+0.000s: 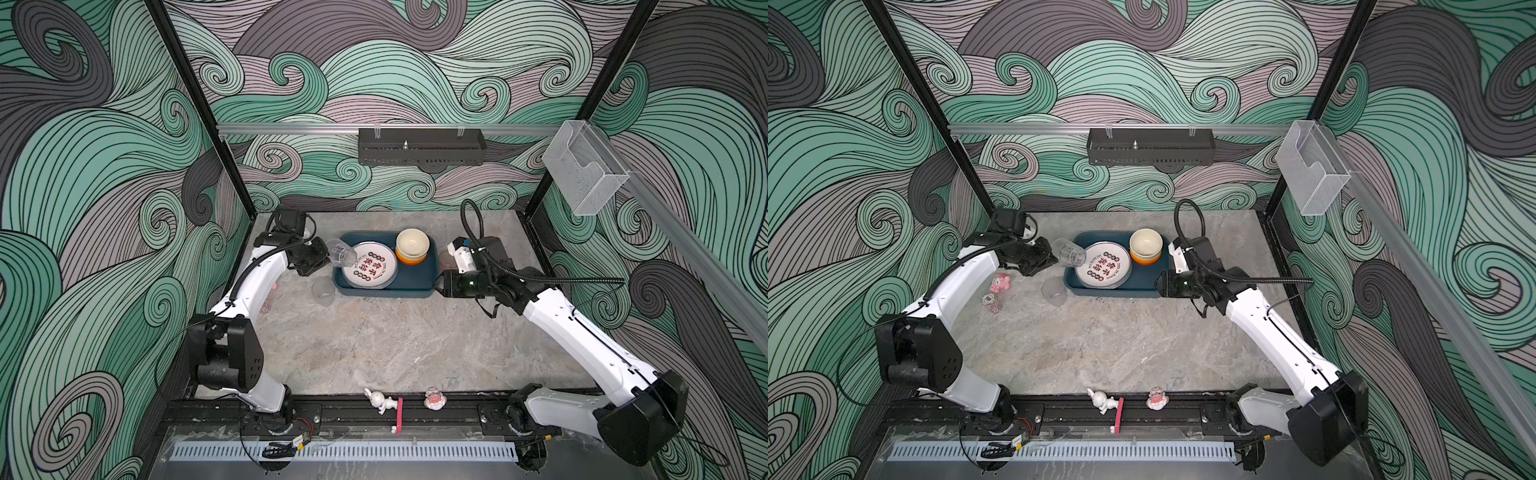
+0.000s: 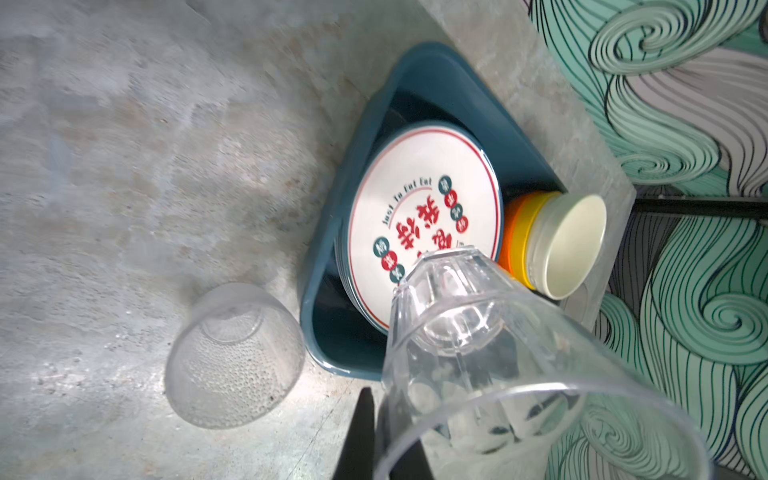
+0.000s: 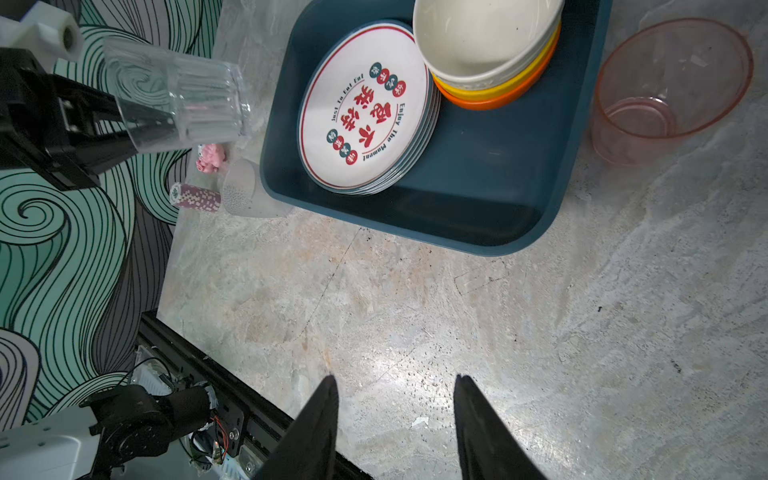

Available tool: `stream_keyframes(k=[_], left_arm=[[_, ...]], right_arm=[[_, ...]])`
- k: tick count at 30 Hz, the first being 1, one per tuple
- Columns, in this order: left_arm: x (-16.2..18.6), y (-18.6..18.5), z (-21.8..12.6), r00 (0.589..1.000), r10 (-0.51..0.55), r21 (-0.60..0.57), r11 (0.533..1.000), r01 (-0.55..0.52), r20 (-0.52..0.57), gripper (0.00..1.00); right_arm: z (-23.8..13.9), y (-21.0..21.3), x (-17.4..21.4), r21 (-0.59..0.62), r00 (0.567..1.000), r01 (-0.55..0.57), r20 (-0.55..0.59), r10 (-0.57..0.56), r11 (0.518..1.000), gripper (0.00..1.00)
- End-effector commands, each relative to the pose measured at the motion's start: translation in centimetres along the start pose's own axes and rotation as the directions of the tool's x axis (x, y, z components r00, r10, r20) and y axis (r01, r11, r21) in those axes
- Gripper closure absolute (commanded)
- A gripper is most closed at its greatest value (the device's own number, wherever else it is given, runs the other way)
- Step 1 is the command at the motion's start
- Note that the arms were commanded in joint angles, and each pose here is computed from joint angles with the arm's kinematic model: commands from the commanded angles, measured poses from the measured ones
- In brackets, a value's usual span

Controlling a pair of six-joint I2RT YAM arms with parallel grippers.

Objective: Place the mixed dishes into the plastic bin
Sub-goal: 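Grasp the clear ribbed cup with the left gripper and lift it, then carry the clear cup toward the right gripper and grasp it with the right gripper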

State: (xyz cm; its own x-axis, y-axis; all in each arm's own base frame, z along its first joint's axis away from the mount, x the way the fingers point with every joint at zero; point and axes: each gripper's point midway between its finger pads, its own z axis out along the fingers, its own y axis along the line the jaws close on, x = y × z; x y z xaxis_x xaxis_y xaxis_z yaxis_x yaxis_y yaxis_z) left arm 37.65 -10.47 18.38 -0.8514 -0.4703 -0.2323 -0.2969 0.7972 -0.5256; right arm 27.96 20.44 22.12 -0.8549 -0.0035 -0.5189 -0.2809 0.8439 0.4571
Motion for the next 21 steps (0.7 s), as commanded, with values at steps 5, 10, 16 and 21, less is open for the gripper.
stream_keyframes(k=[5, 10, 16, 21], left_arm=[[4.8, -3.6, 0.1, 0.981, 0.172, 0.022, 0.985, -0.171, -0.085, 1.00], [7.1, -5.4, 1.1, 0.962, 0.244, 0.027, 0.970, -0.242, -0.127, 1.00], [9.6, -7.6, 2.4, 0.932, 0.321, 0.029, 0.947, -0.321, -0.165, 1.00], [11.0, -8.8, 3.0, 0.915, 0.367, 0.022, 0.929, -0.369, -0.166, 1.00]], right_arm=[[-0.4, 1.5, -1.0, -0.020, 1.000, -0.011, -0.027, 0.011, 1.000, 0.54], [-0.2, 2.3, -1.2, -0.021, 0.999, -0.003, -0.047, 0.002, 1.000, 0.54], [0.3, 3.8, -1.5, -0.029, 0.997, 0.028, -0.074, -0.031, 0.999, 0.54], [1.4, 5.1, -1.8, -0.042, 0.993, 0.051, -0.107, -0.055, 0.998, 0.54]])
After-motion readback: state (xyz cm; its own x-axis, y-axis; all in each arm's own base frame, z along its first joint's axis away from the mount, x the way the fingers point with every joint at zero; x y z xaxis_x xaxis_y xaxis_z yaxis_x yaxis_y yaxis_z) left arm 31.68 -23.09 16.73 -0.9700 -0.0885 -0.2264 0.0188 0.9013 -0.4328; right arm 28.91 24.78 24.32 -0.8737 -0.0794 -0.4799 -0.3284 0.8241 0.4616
